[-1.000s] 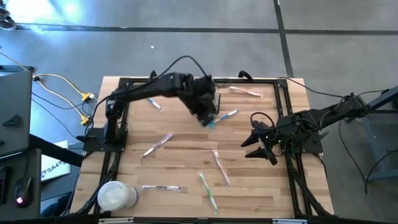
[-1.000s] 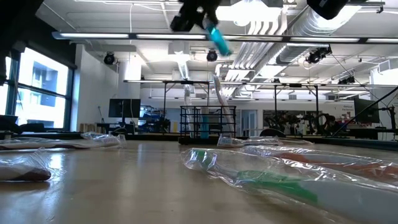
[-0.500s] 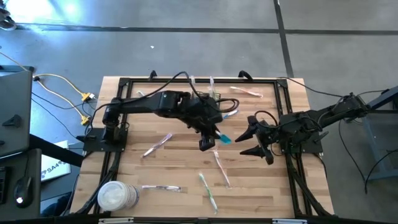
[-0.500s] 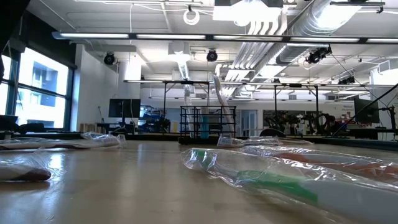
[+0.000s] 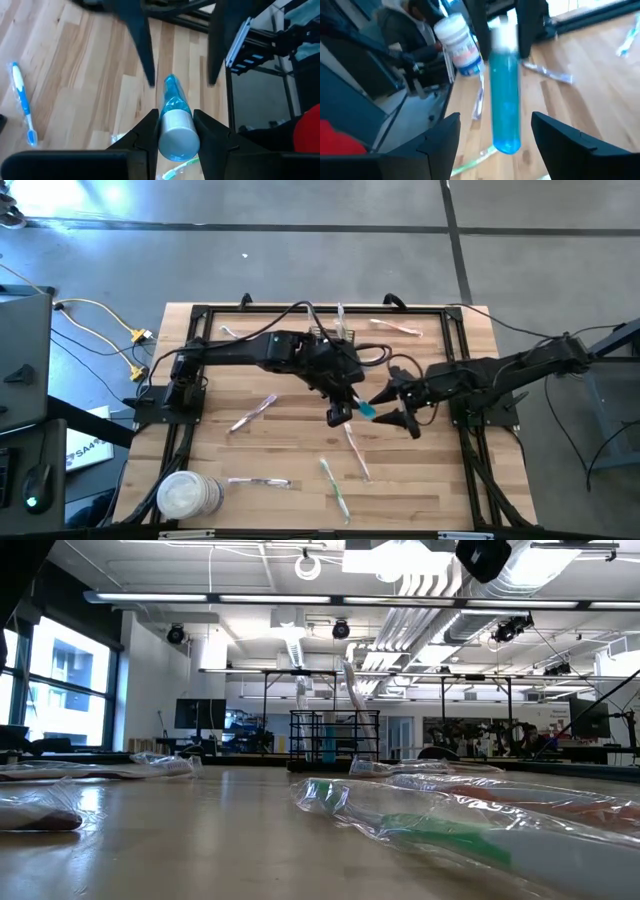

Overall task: Pick & Place toothbrushing station
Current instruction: Put the blue mouthwash into the mesh organizer

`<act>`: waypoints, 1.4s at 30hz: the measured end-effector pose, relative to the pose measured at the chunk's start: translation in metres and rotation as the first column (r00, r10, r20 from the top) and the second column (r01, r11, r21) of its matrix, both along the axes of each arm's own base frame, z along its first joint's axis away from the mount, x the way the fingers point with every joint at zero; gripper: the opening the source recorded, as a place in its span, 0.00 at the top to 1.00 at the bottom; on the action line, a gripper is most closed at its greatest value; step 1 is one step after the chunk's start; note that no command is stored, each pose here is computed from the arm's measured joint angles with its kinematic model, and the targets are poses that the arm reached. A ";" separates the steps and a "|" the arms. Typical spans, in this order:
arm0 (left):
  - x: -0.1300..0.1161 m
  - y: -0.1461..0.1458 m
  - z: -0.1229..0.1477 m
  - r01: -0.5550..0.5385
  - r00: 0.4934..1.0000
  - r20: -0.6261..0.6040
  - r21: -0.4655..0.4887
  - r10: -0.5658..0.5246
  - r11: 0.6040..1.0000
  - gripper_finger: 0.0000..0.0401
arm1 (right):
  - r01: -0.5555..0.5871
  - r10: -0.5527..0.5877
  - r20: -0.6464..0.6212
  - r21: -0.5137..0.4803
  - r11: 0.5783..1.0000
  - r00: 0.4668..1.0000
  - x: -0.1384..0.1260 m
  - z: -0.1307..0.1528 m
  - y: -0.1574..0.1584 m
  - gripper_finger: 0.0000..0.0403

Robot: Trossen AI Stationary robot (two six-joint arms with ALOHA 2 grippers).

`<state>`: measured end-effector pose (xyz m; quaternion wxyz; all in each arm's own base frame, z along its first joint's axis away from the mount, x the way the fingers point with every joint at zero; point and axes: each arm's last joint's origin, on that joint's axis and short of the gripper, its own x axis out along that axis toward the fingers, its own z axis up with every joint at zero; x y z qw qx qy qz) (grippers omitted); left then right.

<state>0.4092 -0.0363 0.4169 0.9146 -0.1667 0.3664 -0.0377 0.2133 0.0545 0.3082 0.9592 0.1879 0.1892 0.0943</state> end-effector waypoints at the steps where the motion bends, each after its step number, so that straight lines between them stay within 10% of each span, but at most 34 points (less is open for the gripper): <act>1: 0.000 0.000 0.000 0.000 1.000 0.000 0.000 0.000 1.000 0.77 | -0.003 0.003 -0.008 -0.001 1.000 1.000 0.003 -0.002 0.000 0.41; 15: 0.002 -0.002 -0.007 0.053 0.998 -0.036 -0.019 -0.053 0.998 0.77 | -0.006 0.006 -0.015 -0.003 1.000 1.000 0.031 -0.018 0.002 0.43; 26: 0.001 -0.002 -0.007 0.054 0.997 -0.046 -0.019 -0.054 0.998 0.77 | -0.083 0.086 0.023 -0.093 0.992 0.996 0.031 -0.017 0.003 0.84; 33: 0.001 -0.002 -0.007 0.052 0.998 -0.044 -0.019 -0.052 0.998 0.76 | -0.093 0.097 0.028 -0.116 0.989 0.995 0.031 -0.017 0.003 0.86; 42: 0.003 -0.004 -0.004 0.118 0.993 -0.013 -0.093 -0.120 0.989 0.34 | -0.081 0.086 0.034 -0.130 0.988 0.996 0.032 -0.017 -0.003 0.86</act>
